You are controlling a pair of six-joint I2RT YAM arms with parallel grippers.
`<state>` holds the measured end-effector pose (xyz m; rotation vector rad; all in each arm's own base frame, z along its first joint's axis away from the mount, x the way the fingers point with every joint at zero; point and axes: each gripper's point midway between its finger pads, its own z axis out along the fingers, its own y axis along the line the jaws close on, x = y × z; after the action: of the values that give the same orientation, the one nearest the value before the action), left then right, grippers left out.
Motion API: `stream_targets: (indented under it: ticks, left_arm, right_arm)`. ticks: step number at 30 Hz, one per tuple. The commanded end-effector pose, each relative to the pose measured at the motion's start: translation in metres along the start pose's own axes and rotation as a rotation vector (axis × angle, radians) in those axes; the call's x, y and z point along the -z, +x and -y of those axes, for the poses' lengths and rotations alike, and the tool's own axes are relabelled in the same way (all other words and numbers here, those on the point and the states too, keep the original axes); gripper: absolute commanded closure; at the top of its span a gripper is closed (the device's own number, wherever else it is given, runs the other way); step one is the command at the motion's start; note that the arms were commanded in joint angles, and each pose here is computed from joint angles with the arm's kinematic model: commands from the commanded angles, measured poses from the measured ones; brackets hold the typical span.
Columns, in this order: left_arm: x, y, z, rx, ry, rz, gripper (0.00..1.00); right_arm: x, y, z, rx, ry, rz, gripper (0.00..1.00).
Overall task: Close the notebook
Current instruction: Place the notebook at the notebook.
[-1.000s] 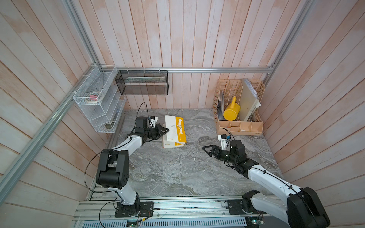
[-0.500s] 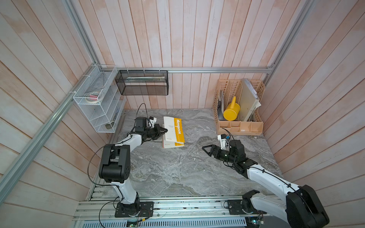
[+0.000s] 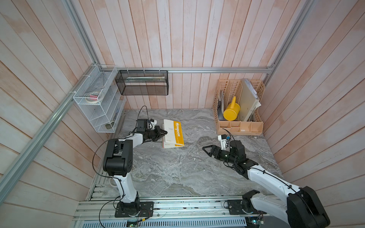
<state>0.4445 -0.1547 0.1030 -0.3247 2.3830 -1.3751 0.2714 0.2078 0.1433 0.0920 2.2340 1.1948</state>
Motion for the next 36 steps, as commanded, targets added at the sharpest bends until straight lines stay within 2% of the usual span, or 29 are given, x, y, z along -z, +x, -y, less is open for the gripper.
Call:
stream_targets:
  ticks: [1,15,24,27,36]
  left_arm:
    - [-0.002,-0.007,0.001,-0.031,0.009,-0.004,1.00]
    - [-0.006,-0.002,-0.020,-0.011,-0.037,-0.018,1.00]
    - [-0.004,-0.004,-0.028,-0.002,-0.055,-0.007,0.95]
    - [-0.005,-0.003,-0.030,0.004,-0.058,-0.010,0.83]
    - [-0.003,-0.003,-0.031,0.008,-0.066,-0.007,0.82]
  right_arm:
    - [0.002,0.004,0.005,-0.005,0.018,0.004,0.02]
    - [0.002,0.005,0.006,-0.010,0.022,0.000,0.02]
    - [0.003,0.006,0.006,-0.010,0.022,0.001,0.02]
    - [0.003,0.006,0.006,-0.009,0.021,0.001,0.02]
    - [0.002,0.006,0.005,-0.011,0.016,0.000,0.02]
